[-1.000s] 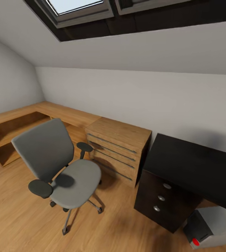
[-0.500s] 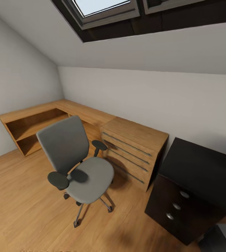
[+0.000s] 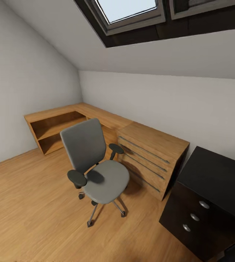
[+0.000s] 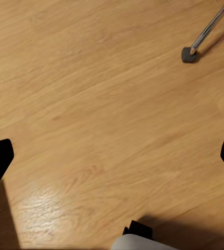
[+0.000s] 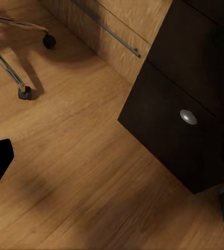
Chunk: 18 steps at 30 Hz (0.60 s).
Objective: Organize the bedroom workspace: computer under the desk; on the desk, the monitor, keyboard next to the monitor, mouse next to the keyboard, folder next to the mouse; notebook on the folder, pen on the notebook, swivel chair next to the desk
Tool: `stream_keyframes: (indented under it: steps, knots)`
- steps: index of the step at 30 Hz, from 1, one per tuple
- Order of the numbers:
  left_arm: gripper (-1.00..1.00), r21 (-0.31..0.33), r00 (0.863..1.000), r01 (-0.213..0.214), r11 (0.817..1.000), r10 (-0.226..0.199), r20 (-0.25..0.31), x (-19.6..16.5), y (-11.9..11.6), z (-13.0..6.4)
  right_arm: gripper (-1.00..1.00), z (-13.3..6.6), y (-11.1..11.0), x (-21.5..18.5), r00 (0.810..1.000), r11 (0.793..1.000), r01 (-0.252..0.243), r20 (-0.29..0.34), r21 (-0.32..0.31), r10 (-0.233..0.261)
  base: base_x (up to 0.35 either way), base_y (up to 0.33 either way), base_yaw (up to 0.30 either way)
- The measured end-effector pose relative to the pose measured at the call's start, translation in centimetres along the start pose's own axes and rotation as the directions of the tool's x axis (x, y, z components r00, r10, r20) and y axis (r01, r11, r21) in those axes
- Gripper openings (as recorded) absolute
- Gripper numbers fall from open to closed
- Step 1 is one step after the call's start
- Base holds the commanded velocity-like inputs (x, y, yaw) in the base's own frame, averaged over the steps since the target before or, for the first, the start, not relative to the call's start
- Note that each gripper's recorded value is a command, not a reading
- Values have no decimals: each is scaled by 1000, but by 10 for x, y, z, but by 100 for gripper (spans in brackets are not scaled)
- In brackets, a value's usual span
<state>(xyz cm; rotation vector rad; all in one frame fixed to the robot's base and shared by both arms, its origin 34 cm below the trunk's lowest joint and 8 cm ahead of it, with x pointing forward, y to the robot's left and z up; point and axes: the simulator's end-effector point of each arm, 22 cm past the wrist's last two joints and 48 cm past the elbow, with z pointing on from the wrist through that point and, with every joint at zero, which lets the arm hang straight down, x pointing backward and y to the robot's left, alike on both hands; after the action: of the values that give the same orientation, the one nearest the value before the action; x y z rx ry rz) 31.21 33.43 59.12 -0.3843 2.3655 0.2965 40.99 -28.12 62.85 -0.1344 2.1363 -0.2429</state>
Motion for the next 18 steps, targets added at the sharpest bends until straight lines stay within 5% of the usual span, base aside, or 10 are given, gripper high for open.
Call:
stream_keyframes:
  steps: [18]
  knots:
    - [100,-1,999,26,1000,-25,20,-9,-6,-3,100,-1,3,-3,1000,1000,5,-22,2,-5,-3,0,192]
